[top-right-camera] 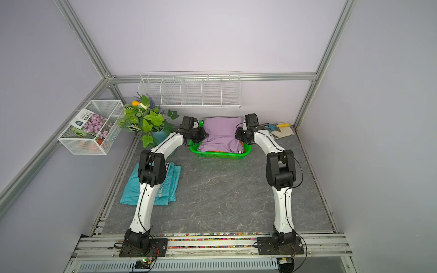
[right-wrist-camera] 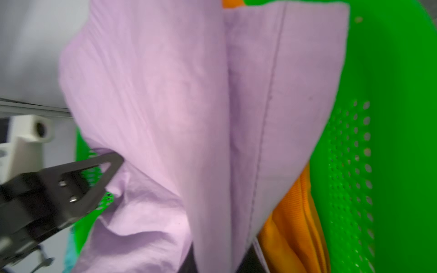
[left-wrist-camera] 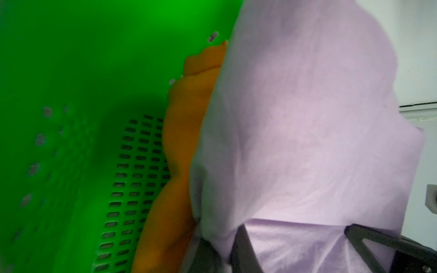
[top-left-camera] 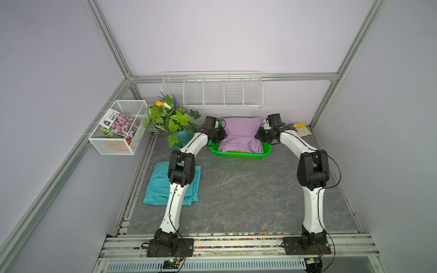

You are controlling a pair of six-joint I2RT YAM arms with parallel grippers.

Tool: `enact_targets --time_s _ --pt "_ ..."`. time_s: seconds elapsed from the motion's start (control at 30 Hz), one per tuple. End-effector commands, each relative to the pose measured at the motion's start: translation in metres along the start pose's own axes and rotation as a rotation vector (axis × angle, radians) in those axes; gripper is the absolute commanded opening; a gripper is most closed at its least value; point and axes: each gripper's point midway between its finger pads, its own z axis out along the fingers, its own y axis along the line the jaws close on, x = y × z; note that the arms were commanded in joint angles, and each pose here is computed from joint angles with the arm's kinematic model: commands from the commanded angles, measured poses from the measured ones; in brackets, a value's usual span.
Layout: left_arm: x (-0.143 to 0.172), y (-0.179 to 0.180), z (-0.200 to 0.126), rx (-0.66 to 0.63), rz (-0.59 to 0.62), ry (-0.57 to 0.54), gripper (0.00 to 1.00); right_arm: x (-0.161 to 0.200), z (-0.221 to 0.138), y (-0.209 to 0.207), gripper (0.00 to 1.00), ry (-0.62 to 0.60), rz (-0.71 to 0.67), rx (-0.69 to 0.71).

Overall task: Put the folded long pants in the basket
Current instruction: Place the long pant in the basket.

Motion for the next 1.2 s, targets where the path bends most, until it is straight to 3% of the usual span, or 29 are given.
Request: enact_targets --time_s 0.0,0.23,0.57,0.73,0.83,1.0,1.17 --pt "0.009 0.045 0.006 -0.136 -0.03 0.029 0.0 0.028 0.01 -0.058 0.0 0.108 0.02 0.219" --pt "0.051 0.021 0.011 -0.107 0.03 0.096 0.0 0.046 -0.003 -0.101 0.0 0.131 0.088 0.306" --pt "0.111 0.02 0.004 -0.084 -0.003 0.173 0.0 0.069 -0.034 -0.14 0.0 0.141 0.092 0.409" --pt "0.113 0.003 0.0 -0.064 0.043 0.169 0.0 0.073 -0.051 -0.161 0.0 0.1 0.137 0.436" --pt "0.107 -0.003 0.001 -0.059 0.051 0.158 0.0 0.072 -0.051 -0.151 0.0 0.09 0.121 0.37" --pt "0.088 -0.021 -0.002 -0.039 0.08 0.125 0.17 0.064 -0.046 -0.117 0.14 0.084 0.036 0.274" --pt "0.07 -0.045 -0.01 -0.004 0.105 0.101 0.27 0.045 -0.057 -0.088 0.32 0.03 0.037 0.18"
